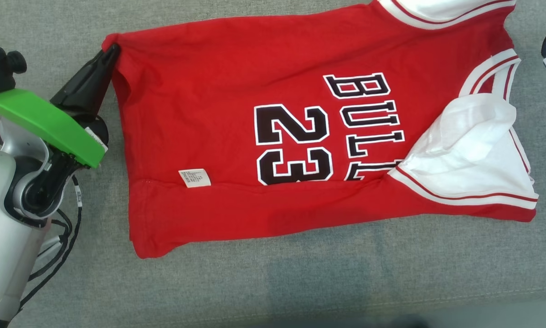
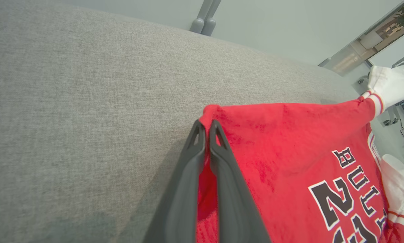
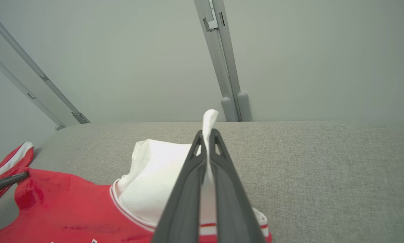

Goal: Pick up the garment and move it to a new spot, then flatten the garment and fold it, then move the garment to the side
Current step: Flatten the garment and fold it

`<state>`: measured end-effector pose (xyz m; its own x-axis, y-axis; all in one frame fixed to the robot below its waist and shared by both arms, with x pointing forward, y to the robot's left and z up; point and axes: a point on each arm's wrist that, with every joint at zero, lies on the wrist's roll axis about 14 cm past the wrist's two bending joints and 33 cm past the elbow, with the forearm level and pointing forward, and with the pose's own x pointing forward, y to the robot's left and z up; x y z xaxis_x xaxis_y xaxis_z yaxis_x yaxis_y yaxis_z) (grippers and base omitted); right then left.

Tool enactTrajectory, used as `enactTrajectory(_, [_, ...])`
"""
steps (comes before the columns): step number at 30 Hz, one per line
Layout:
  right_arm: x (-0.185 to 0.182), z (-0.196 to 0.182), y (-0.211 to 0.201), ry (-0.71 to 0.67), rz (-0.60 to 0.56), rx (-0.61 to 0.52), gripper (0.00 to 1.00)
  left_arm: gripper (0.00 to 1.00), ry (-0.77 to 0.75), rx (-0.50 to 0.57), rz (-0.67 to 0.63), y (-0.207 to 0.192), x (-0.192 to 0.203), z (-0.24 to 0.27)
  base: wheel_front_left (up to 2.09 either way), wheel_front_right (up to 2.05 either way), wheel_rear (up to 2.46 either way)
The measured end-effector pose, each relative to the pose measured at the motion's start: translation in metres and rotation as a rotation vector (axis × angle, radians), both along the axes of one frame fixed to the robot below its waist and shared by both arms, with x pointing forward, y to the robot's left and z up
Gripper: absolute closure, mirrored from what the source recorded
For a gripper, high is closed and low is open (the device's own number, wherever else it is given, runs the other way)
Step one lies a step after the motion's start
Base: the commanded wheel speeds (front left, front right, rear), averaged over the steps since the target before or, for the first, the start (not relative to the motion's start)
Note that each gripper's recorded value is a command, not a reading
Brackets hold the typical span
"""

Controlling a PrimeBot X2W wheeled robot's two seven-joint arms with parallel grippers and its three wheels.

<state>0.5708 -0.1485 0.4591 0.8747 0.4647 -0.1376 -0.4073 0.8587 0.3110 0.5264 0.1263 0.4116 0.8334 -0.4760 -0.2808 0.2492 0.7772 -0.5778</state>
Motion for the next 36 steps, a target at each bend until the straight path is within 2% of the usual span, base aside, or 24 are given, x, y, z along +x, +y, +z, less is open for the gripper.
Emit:
enactTrajectory(8, [-0.026, -0.008, -0.003, 0.023, -0.004, 0.015, 1.0, 1.0, 0.018, 0.005, -0.019, -0.002, -0.017, -0.005, 0.0, 0.0, 0.0])
enactTrajectory(17, [-0.059, -0.01, 0.001, 0.039, -0.003, 0.052, 1.0, 1.0, -0.034, -0.017, 0.001, 0.0, -0.031, 0.013, 0.0, 0.0, 0.0])
enactTrajectory(23, [-0.083, -0.009, 0.005, 0.057, -0.03, 0.113, 1.0, 1.0, -0.034, -0.032, 0.022, 0.003, -0.047, 0.016, 0.0, 0.0, 0.0])
enactTrajectory(36, [-0.131, -0.013, -0.008, 0.116, -0.086, 0.105, 1.0, 1.0, -0.008, -0.079, 0.023, -0.005, -0.077, 0.018, 0.0, 0.0, 0.0])
